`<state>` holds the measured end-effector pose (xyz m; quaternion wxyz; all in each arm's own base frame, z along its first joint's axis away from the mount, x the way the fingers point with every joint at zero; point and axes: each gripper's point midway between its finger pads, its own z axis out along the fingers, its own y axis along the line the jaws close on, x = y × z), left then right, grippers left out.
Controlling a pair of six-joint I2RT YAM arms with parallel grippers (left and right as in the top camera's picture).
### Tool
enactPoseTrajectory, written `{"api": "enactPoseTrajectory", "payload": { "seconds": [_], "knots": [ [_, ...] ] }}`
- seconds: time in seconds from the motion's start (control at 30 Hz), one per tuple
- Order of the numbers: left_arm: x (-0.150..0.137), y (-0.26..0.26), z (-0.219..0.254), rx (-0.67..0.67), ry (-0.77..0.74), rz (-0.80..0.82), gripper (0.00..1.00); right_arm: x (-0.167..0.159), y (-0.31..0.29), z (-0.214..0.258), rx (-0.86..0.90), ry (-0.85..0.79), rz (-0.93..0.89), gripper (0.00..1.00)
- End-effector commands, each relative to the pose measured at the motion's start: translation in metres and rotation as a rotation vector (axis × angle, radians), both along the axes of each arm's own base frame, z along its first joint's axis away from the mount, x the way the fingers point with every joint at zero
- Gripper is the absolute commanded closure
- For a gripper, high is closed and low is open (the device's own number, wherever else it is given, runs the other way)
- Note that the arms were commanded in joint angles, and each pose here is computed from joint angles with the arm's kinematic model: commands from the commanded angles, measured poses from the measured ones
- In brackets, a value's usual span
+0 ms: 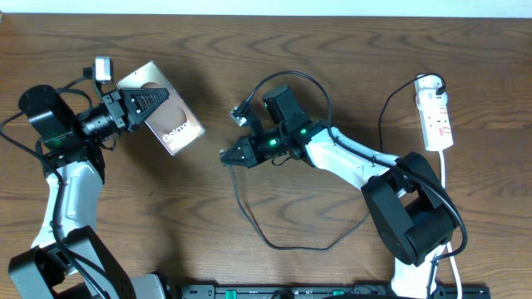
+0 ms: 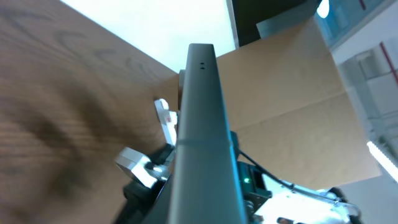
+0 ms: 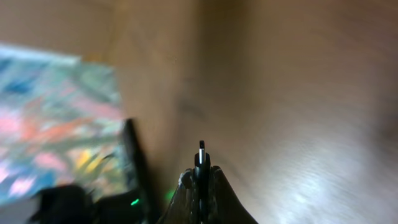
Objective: Plug charger to phone and switch on socket
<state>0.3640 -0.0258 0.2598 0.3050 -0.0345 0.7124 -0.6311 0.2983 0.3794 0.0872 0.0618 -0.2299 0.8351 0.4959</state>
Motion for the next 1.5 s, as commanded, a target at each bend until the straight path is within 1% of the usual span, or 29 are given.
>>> {"api": "enactPoseTrajectory", "payload": {
  "seconds": [0.0, 0.13, 0.27, 0.37, 0.43, 0.5, 0.7, 0.73, 0.77, 0.8, 0.83, 0.87, 0.9, 0.93, 0.97, 1.0, 1.03, 1.23, 1.47],
  "knots": [
    [-0.005, -0.002, 0.005, -0.043, 0.066, -0.025, 0.93, 0.029, -0.018, -0.019, -0.167, -0.052, -0.168, 0.99],
    [-0.005, -0.002, 0.005, -0.06, 0.098, -0.024, 0.93, 0.044, -0.056, -0.034, -0.41, -0.078, -0.284, 0.99],
    [-0.005, -0.002, 0.005, -0.06, 0.098, -0.024, 0.93, 0.056, -0.105, -0.024, -0.689, -0.135, -0.411, 0.99],
    [-0.005, -0.002, 0.005, -0.047, 0.075, -0.025, 0.93, 0.055, -0.136, -0.017, -0.85, -0.117, -0.514, 0.99],
    [-0.005, -0.002, 0.005, -0.043, 0.067, -0.025, 0.93, 0.048, -0.148, -0.02, -0.907, -0.08, -0.547, 0.99],
    [-0.005, -0.002, 0.005, -0.044, 0.068, -0.025, 0.92, 0.038, -0.154, -0.025, -0.945, -0.046, -0.543, 0.99],
    [-0.005, -0.002, 0.005, -0.042, 0.064, -0.025, 0.92, 0.021, -0.163, -0.039, -0.992, 0.032, -0.578, 0.99],
    [-0.005, -0.002, 0.005, -0.042, 0.064, -0.025, 0.93, 0.019, -0.165, -0.041, -0.998, 0.045, -0.587, 0.97],
    [-0.005, -0.002, 0.005, -0.042, 0.064, -0.025, 0.92, 0.016, -0.166, -0.044, -1.004, 0.056, -0.595, 0.89],
    [-0.005, -0.002, 0.005, -0.042, 0.064, -0.025, 0.93, 0.015, -0.167, -0.045, -1.008, 0.061, -0.595, 0.75],
    [-0.005, -0.002, 0.005, -0.042, 0.064, -0.025, 0.93, 0.013, -0.168, -0.046, -1.011, 0.065, -0.593, 0.6],
    [-0.005, -0.002, 0.005, -0.042, 0.064, -0.025, 0.93, 0.013, -0.168, -0.047, -1.011, 0.067, -0.592, 0.4],
    [-0.005, -0.002, 0.005, -0.041, 0.062, -0.025, 0.92, 0.012, -0.168, -0.047, -1.011, 0.069, -0.591, 0.23],
    [-0.005, -0.002, 0.005, -0.04, 0.06, -0.025, 0.93, 0.012, -0.167, -0.047, -1.009, 0.071, -0.589, 0.1],
    [-0.005, -0.002, 0.005, -0.04, 0.06, -0.025, 0.92, 0.012, -0.167, -0.047, -1.007, 0.074, -0.588, 0.03],
    [-0.005, -0.002, 0.005, -0.04, 0.06, -0.025, 0.93, 0.011, -0.166, -0.047, -1.005, 0.077, -0.586, 0.01],
    [-0.005, -0.002, 0.005, -0.04, 0.06, -0.025, 0.93, 0.01, -0.166, -0.047, -1.002, 0.084, -0.585, 0.01],
    [-0.005, -0.002, 0.005, -0.033, 0.047, -0.025, 0.92, 0.003, -0.161, -0.05, -0.983, 0.137, -0.581, 0.01],
    [-0.005, -0.002, 0.005, -0.029, 0.04, -0.025, 0.92, -0.005, -0.157, -0.065, -0.991, 0.153, -0.575, 0.01]
  ]
}}
